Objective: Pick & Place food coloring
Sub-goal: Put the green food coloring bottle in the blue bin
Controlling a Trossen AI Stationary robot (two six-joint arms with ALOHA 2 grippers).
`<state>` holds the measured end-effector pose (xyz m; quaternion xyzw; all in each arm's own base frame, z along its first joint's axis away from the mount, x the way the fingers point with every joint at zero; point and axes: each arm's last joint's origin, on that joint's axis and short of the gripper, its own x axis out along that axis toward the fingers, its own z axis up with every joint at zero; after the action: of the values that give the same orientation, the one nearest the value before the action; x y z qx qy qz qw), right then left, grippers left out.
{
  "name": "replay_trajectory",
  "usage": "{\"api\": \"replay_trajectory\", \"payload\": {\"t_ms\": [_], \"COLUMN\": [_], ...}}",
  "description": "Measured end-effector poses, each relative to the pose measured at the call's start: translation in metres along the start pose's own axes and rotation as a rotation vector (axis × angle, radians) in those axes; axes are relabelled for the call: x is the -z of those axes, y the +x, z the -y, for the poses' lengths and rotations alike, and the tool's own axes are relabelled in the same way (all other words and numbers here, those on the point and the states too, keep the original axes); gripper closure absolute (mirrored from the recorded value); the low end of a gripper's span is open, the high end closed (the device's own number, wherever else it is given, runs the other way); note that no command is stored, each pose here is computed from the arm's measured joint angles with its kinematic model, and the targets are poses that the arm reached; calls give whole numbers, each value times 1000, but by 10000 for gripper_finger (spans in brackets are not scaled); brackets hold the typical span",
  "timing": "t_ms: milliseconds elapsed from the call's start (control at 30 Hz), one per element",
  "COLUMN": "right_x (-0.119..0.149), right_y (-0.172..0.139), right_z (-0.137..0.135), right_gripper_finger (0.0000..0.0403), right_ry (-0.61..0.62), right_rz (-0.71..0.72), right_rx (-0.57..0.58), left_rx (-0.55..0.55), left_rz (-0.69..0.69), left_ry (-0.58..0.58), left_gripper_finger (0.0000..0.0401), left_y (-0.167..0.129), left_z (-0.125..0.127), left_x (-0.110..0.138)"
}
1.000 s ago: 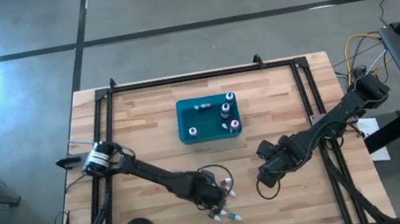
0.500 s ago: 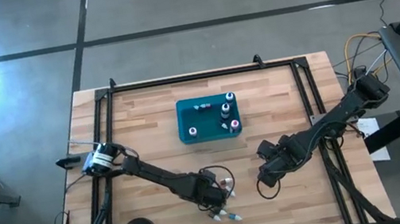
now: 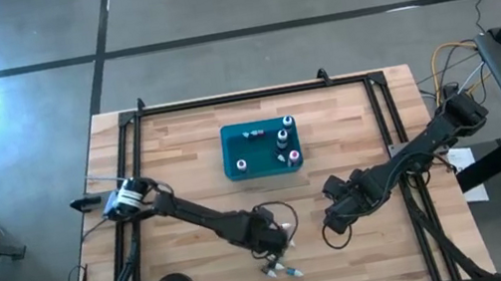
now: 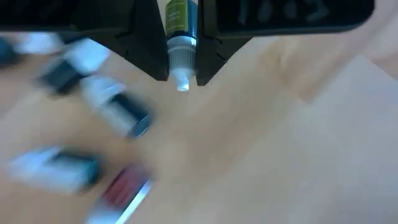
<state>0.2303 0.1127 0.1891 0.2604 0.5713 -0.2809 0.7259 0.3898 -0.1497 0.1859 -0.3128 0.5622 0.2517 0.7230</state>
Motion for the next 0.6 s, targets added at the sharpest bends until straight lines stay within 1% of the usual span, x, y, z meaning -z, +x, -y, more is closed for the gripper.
{"api": "replay_trajectory", "payload": {"t_ms": [67, 167, 200, 267, 300, 367, 433, 500, 600], "right_x": [0, 0, 0, 0, 0, 0, 0, 1, 2], "right_y": [0, 0, 0, -2, -4, -8, -14, -21, -31], "right_z": [0, 0, 0, 2, 3, 6, 10, 15, 21], "right_gripper_finger": [188, 188, 188, 188, 188, 188, 188, 188, 188], "right_ry": [-2, -7, -7, -9, -11, -15, -17, -1, 37], "right_rz": [1, 1, 0, 0, 1, 0, 6, 26, 64], "right_rx": [-2, -1, 0, 0, -3, 0, 4, 3, -8], "left_rx": [33, 63, 43, -44, -82, -138, -165, -177, -154], "left_rz": [75, 241, 304, 417, 453, 476, 495, 505, 454], "left_ry": [10, 26, 38, 69, 88, 133, 163, 143, 78], "left_gripper_finger": [362, 362, 362, 362, 362, 362, 362, 356, 324], "left_y": [-21, -57, -68, -84, -90, -99, -101, -101, -98], "left_z": [4, 5, 2, -7, -13, -26, -40, -55, -75], "left_x": [-13, -40, -50, -71, -82, -106, -130, -150, -170]}}
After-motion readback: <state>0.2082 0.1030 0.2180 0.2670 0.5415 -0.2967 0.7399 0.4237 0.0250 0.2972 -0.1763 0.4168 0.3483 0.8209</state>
